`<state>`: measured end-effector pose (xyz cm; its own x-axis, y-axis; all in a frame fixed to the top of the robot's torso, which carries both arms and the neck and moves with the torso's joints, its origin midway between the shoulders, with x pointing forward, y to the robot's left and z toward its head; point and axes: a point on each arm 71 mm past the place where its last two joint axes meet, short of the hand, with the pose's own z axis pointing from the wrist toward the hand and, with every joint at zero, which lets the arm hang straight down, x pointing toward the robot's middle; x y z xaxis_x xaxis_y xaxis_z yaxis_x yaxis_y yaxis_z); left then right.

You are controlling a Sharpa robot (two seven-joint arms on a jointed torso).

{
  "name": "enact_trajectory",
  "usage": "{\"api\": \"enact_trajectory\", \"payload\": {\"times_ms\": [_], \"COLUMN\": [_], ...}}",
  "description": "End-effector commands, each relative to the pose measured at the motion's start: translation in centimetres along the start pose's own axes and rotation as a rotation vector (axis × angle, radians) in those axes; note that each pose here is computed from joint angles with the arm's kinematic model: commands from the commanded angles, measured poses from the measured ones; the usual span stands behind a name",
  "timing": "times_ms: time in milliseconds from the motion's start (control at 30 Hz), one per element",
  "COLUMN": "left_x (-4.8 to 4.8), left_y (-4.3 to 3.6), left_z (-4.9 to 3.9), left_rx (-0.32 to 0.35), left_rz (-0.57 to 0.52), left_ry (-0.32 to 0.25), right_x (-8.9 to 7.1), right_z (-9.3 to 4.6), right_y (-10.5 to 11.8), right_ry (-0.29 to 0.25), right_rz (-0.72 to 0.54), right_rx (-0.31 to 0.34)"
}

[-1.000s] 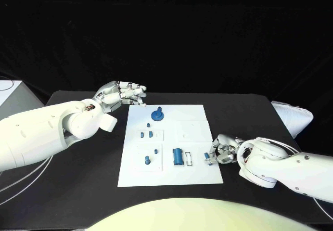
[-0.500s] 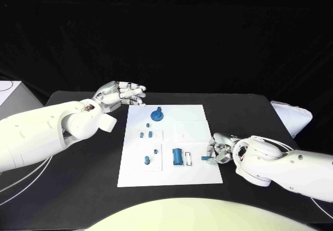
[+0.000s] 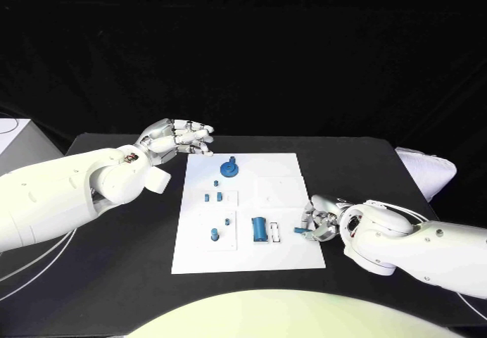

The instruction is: Assemble the parts on the task board

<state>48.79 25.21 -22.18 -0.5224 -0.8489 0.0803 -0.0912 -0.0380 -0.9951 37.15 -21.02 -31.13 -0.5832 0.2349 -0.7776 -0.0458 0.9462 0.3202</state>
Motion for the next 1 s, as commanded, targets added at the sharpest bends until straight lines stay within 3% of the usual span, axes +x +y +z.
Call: {"api": "enact_trajectory", "payload": {"times_ms": [33,400,667,1000], "left_x": [0.25,0.20,0.20,0.32], "left_y": [-0.15,-0.18,-0.19,-0.20], "left_z": [0.06,-0.02,-0.06,-0.03], "left_rx": [0.015,0.015,0.015,0.015], "left_rz": [-0.004,-0.004,-0.004,-0.005], "left_ry": [0.013,0.012,0.011,0.016], "right_x": [0.5,-0.4,-0.2,0.7], "right_z": [-0.4,-1.1,-0.8,0.0], "right_y": [0.2,1.3,1.8,3.1], "right_ry": [0.006,-0.035,-0.009,0.083], "right_rz": [0.018,0.125,0.211,0.285], "right_rx": [-0.003,-0.039,-0.005,0.017]}}
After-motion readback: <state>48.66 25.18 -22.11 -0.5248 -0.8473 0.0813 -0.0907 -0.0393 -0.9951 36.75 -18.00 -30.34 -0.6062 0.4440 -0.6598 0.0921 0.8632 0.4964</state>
